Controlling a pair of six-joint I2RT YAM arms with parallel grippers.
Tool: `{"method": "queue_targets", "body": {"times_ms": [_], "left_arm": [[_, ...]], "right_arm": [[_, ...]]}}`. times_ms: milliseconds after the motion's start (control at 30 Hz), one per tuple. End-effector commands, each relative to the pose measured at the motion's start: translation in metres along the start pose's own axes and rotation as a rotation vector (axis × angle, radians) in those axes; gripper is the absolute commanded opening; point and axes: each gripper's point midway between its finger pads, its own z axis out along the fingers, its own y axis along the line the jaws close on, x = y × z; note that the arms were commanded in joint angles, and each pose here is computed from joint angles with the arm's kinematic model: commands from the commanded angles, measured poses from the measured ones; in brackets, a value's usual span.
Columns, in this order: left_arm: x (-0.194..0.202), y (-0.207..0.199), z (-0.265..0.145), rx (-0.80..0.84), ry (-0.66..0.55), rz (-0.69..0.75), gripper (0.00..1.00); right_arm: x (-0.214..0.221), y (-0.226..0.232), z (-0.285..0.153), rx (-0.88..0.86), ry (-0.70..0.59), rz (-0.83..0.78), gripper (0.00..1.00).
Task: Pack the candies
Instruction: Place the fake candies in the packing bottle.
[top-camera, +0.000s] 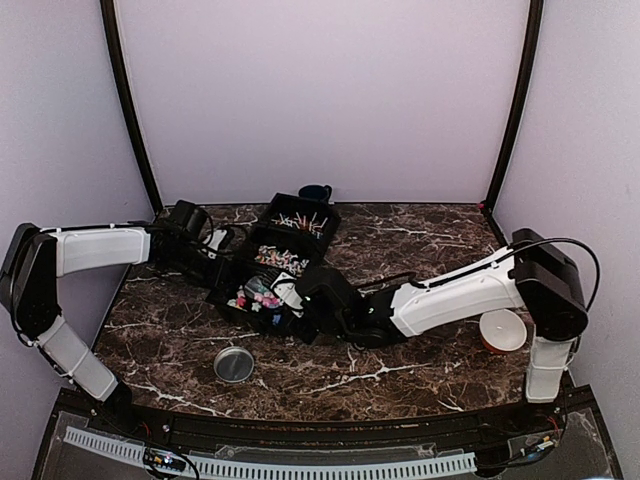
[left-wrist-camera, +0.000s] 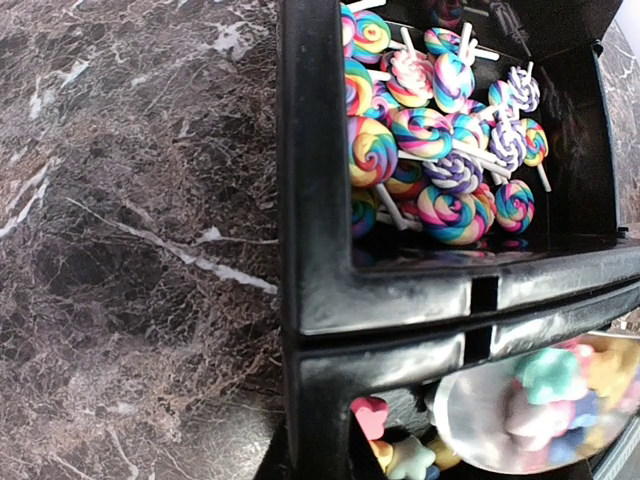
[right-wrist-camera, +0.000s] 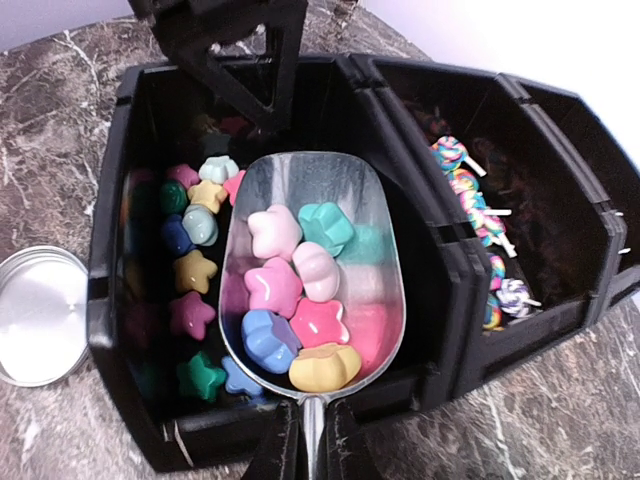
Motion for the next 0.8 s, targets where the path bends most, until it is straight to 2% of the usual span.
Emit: {"method": "queue_targets", "body": {"times_ms": [0,267,467,767], "left_arm": [[-0.046,-0.019,-0.032,0.072,-0.169,0.045,0.0],[-0.045,-0.021,-0.029,0.081,-0.154,0.045,0.0],[-0.044,-0.02,-0.029,0.078,-0.151,0.044,0.0],[-0.044,-0.022,-0.029,0.089,-0.144,0.042,0.0]], "right_arm": [[-0.013,-0.045,-0.027,0.096,-0.026,0.048,0.0],[-0.013,-0.055,-0.055,0.088,-0.07,0.041,0.0],[-0.013,-0.068,-0.093,0.086,-0.086,0.033,0.0],[0.005,-0.093,-0.157,0.108,-0.028,0.055,0.0]]}}
